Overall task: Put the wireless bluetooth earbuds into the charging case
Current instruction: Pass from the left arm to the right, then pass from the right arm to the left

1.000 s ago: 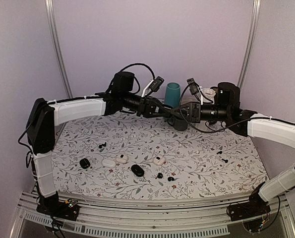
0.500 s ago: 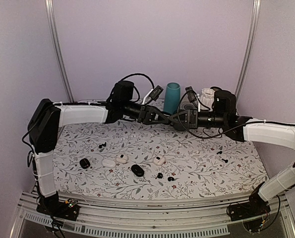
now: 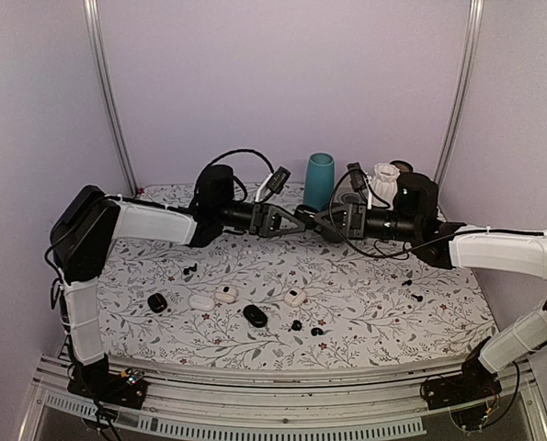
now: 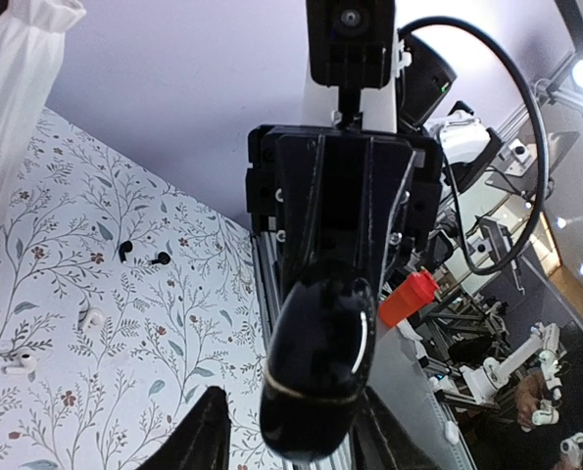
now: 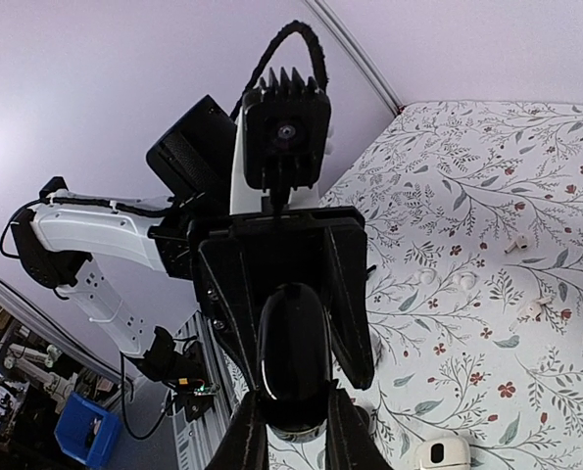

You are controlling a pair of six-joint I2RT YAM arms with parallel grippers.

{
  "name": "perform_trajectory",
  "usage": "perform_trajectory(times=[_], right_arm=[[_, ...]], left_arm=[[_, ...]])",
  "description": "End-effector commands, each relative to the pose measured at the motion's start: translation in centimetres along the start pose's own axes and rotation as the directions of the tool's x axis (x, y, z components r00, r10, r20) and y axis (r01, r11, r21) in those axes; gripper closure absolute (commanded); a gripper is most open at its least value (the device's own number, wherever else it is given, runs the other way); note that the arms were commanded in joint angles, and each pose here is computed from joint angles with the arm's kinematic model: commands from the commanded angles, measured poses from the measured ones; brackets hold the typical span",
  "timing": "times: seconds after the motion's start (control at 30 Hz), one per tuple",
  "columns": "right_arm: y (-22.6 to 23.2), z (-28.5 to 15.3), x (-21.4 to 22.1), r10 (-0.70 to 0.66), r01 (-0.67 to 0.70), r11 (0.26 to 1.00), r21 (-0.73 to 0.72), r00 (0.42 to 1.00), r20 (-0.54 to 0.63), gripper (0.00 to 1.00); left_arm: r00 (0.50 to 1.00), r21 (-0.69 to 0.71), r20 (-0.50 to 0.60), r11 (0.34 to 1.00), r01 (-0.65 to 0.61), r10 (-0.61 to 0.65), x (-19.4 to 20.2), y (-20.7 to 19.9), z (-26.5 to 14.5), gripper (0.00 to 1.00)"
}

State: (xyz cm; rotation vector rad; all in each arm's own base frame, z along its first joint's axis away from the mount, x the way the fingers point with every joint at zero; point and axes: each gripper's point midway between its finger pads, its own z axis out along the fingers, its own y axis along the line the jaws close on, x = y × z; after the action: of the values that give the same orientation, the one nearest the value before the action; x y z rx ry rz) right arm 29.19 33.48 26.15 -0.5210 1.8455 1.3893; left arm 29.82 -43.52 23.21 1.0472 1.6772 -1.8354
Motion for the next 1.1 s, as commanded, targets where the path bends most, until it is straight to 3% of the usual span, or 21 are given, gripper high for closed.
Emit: perform_trajectory(times=[0.0, 0.3, 0.5, 0.73, 0.77, 0.8, 0.93, 1.07], right_arm=[[-0.2, 0.1, -0.4, 0.008, -0.008, 1.0, -0.009, 1.0, 0.026, 0.96], [-0.1, 0.2, -0.3, 0.009, -0.009, 1.0, -0.019, 1.0, 0.019, 0.96], [0.0, 0.2, -0.4, 0.007, -0.006, 1.0, -0.02, 1.0, 0.022, 0.96], [-0.2, 0.3, -0.3, 0.007, -0.007, 1.0, -0.016, 1.0, 0.021, 0.95], [-0.2, 0.3, -0.4, 0.007, -0.006, 1.0, -0.016, 1.0, 0.023, 0.93], [-0.2, 0.3, -0.5, 0.008, -0.007, 1.0, -0.015, 1.0, 0.023, 0.88], [-0.4, 0.2, -0.9, 0.034, -0.035, 0.999, 0.015, 0.999, 0.035, 0.57], [-1.1, -0.2, -1.5, 0.105, -0.108, 0.993, 0.054, 0.993, 0.05, 0.42]], left_arm=[[0.994, 0.02, 0.092, 0.998, -0.06, 0.058, -2.5, -1.7, -1.6, 0.58], [0.988, 0.015, 0.136, 0.997, -0.079, 0.076, -3.5, -1.8, -1.9, 0.58], [0.987, 0.043, 0.141, 0.996, -0.079, 0.072, -3.5, -2.3, -1.5, 0.68], [0.99, 0.068, 0.117, 0.994, -0.083, 0.075, -3.1, -2.8, -0.8, 0.89], [0.99, 0.068, 0.117, 0.994, -0.087, 0.079, -3.1, -2.8, -0.8, 0.98], [0.989, 0.067, 0.12, 0.993, -0.094, 0.085, -3.2, -2.9, -0.8, 1.0], [0.974, 0.003, 0.15, 0.985, -0.174, 0.171, -3.7, -3.4, -1.4, 1.0], [0.933, -0.17, 0.13, 0.935, -0.312, 0.336, -4.7, -3.5, -1.7, 1.0]])
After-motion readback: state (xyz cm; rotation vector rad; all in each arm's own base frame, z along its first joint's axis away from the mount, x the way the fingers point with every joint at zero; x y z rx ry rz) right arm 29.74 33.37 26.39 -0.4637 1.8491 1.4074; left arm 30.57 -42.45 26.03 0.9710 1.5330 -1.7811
